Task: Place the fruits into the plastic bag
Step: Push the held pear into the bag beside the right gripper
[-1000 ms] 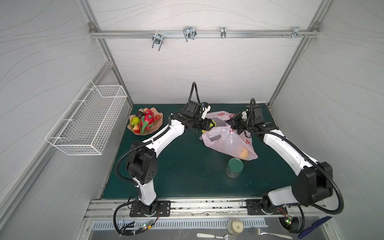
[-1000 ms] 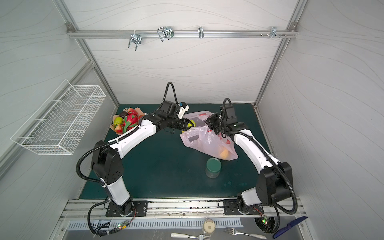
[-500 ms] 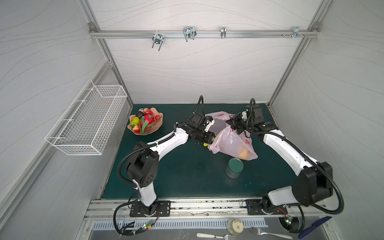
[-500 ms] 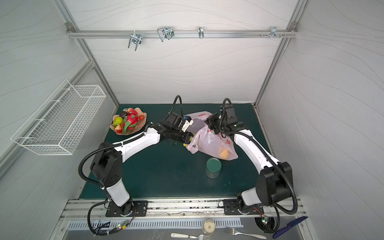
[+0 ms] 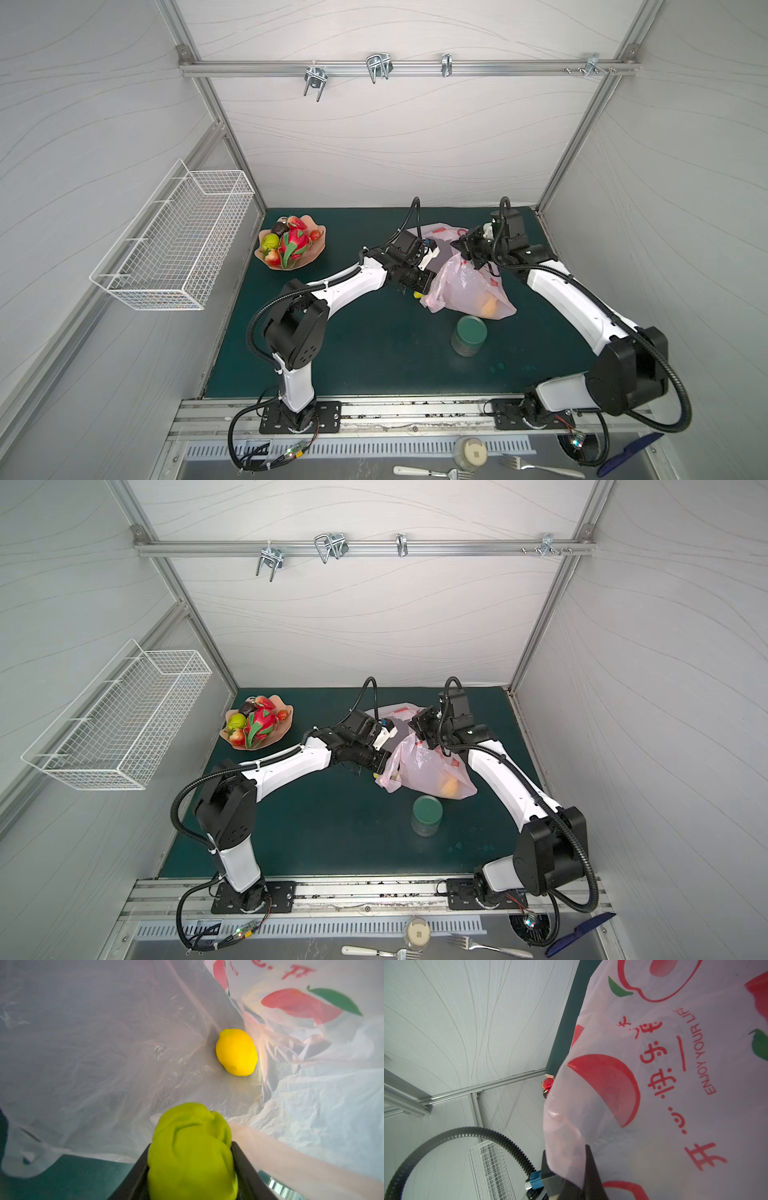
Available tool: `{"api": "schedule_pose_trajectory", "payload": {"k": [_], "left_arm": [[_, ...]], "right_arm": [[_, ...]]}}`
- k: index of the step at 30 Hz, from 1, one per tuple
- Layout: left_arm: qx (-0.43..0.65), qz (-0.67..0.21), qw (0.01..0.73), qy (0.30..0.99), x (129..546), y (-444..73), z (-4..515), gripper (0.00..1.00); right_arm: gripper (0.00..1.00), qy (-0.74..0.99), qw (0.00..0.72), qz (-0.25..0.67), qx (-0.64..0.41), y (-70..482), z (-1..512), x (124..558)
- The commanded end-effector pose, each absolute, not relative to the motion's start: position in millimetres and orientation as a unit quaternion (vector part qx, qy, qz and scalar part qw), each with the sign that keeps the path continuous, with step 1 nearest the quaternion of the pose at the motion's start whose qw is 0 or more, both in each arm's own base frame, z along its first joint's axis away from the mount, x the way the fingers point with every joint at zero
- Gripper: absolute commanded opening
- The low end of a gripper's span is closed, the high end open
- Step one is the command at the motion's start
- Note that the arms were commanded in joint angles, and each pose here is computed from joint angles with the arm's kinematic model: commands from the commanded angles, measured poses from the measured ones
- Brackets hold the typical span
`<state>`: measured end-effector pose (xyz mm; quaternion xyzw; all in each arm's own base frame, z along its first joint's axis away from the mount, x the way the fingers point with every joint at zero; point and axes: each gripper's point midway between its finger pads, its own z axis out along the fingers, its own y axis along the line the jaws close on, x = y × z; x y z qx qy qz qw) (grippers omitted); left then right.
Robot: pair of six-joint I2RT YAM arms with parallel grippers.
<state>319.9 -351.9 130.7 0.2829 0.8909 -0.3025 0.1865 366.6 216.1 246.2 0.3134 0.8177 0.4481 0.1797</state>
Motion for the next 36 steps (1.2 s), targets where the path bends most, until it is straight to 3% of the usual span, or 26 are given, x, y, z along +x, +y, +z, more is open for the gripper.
{"api": "schedule_pose_trajectory", "payload": {"k": [1,21,36], "left_arm": [[0.305,-0.315,0.196,0.877,325,-369,141,0.33],[0.329,-0.338,0.15,0.869,328,-428,128,0.36],[0.195,-0.395,0.087,0.893,329,-464,116,0.61]], "right_arm": [[0.0,0.812,0.186,0.452,0.319,215,258,361],[0.0,0.796,0.178,0.469,0.34,219,250,350],[0.0,0.785,0.18,0.473,0.356,214,244,345]]}}
